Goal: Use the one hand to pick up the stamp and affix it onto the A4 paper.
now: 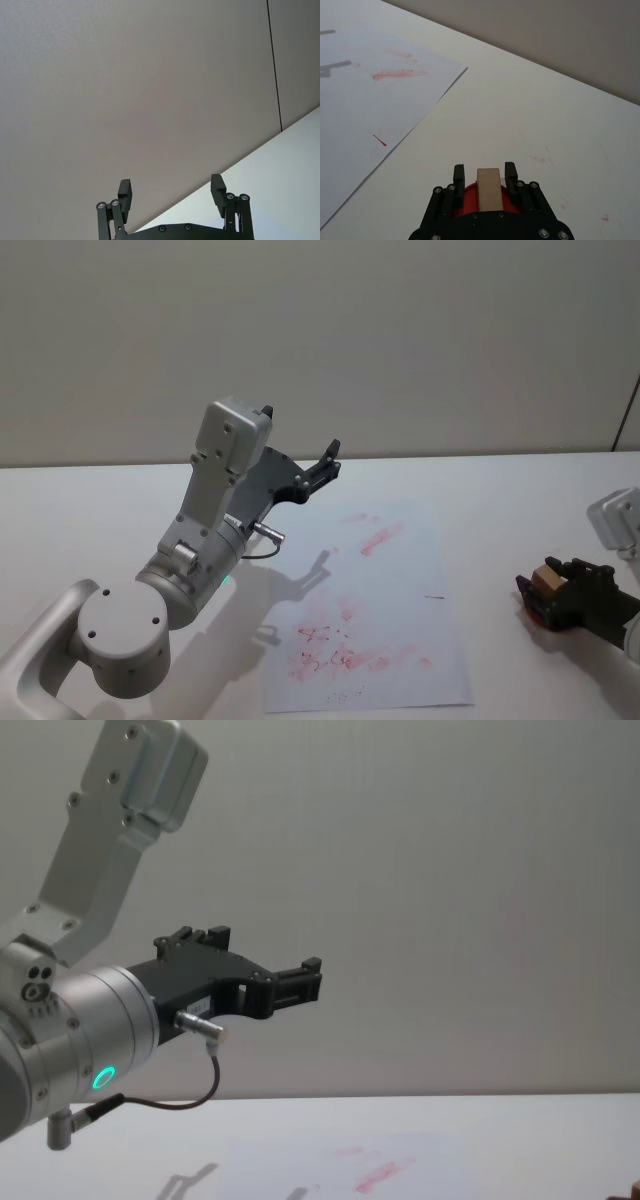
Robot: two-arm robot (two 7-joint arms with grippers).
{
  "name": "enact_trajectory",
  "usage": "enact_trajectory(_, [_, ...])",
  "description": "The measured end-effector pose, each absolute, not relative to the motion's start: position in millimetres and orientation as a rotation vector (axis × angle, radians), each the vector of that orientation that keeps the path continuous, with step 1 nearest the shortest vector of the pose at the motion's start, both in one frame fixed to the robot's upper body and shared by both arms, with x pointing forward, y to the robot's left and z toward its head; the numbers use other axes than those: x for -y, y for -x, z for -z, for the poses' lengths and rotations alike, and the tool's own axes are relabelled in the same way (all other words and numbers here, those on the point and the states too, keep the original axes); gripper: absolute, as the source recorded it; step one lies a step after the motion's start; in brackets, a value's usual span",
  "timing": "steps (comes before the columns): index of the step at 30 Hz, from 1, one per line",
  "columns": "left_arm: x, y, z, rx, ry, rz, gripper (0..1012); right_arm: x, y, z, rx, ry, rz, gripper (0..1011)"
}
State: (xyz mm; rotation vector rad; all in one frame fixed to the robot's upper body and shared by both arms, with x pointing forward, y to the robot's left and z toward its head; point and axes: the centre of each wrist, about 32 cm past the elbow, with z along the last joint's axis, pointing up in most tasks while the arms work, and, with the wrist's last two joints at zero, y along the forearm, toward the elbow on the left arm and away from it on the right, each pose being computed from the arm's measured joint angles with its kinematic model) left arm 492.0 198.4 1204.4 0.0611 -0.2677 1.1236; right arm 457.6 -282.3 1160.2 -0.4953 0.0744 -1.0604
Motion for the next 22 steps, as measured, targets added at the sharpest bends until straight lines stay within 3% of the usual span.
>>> enact_trajectory(9, [-198.4,-492.0,-1204.4,0.268,-0.061,-1.124,1001,281.2,-458.9,-1159.1,-0.076,0.499,1.059,723])
enact_trajectory(12, [-198.4,-492.0,-1204.4,0.268,-0.061,-1.124,1001,280.9,-459.1,-1158.8,-0.077,0.499,1.059,777])
enact_trajectory(15, [-198.4,-492.0,-1204.4,0.268,-0.061,-1.124,1001,280.8,-459.2,-1158.6,-0.077,0.500,1.059,903])
enact_trajectory(19, [-198.4,-492.0,-1204.4,0.268,-0.061,-1.124,1001,280.7,-459.3,-1158.4,-0.077,0.500,1.058,992])
enact_trajectory(22, [-198.4,-492.0,-1204.4,0.268,-0.061,-1.124,1001,280.5,-459.4,-1158.3,-0.078,0.500,1.058,1001])
